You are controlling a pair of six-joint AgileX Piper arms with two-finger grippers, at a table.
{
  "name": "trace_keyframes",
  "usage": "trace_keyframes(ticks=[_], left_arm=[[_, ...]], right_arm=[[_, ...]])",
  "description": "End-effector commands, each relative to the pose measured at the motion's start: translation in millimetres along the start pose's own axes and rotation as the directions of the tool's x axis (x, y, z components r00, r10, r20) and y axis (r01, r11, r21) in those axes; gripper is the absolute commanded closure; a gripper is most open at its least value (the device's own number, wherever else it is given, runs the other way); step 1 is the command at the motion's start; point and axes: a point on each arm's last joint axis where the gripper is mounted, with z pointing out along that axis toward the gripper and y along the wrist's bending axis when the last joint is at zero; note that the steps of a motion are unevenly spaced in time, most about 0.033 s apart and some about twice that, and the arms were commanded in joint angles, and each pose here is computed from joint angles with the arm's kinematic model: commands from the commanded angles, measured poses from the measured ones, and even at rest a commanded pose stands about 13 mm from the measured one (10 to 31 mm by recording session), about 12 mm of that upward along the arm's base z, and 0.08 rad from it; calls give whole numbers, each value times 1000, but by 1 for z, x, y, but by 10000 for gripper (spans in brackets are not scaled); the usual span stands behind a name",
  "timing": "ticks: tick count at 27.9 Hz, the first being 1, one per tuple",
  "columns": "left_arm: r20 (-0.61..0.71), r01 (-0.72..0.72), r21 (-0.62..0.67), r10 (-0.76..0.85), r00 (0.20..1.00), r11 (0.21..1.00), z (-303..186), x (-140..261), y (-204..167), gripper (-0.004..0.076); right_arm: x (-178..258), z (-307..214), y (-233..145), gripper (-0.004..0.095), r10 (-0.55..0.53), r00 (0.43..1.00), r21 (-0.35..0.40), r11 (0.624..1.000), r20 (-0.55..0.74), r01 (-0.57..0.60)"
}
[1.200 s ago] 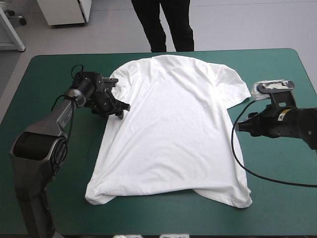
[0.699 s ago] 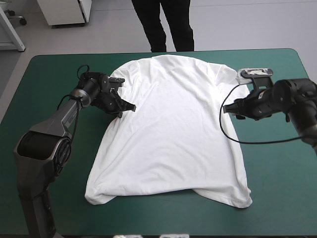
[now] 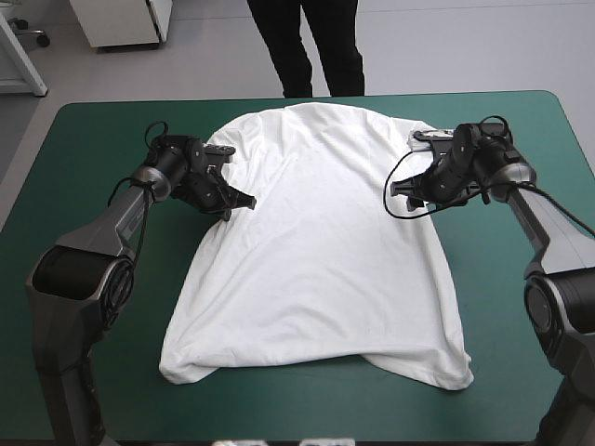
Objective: Fold the cloth
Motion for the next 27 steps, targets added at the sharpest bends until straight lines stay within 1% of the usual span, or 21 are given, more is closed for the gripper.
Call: trace_keyframes(ticks=[1, 4, 8, 9, 10, 11, 13, 15, 16, 17, 19, 22, 27], left_arm=[[37, 11, 42, -13, 999, 999, -19, -2, -11, 733], [35, 11, 42, -13, 999, 999, -19, -2, -11, 733], [32, 9, 43, -11, 999, 999, -19, -2, -11, 733], [31, 9, 43, -11, 999, 999, -19, -2, -11, 733], [32, 9, 43, -11, 999, 999, -19, -2, -11, 733], [32, 9, 43, -11, 999, 999, -19, -2, -11, 733], [30, 9, 43, -11, 999, 999, -19, -2, -11, 733], [23, 9, 43, -10, 1000, 999, -19, -1, -11, 733], [19, 9, 44, -10, 1000, 999, -19, -1, -11, 733], [14, 9, 44, -10, 1000, 999, -19, 0, -12, 733], [24, 7, 44, -8, 1000, 999, -24, 0, -12, 733], [75, -5, 38, 2, 997, 999, -45, -2, -13, 733], [190, -61, -20, 64, 980, 998, -98, -2, -15, 733]], right_arm=[[-12, -14, 0, 368, -6, 995, 1, 1000, 100, 6], [-13, 11, -4, 368, -3, 998, 9, 1000, 56, 2], [-13, 30, -5, 372, 9, 1000, 3, 1000, 25, -9], [-13, 33, -5, 385, 11, 1000, 1, 1000, 19, -11], [-13, 36, -6, 419, 13, 1000, 0, 1000, 11, -13], [-12, 38, -6, 472, 22, 1000, 1, 1000, 5, -22], [-12, 39, -6, 618, 23, 1000, 1, 1000, 2, -23], [-12, 37, -6, 842, 13, 1000, 0, 1000, 8, -13], [-13, 35, -6, 927, 12, 1000, 0, 1000, 11, -12], [-13, 33, -5, 916, 12, 1000, 0, 1000, 16, -12], [-13, 27, -5, 926, 9, 1000, 0, 1000, 26, -9], [-16, 8, -2, 925, 0, 999, 0, 1000, 54, 0], [-28, -50, 5, 925, -26, 979, -8, 1000, 200, 28]])
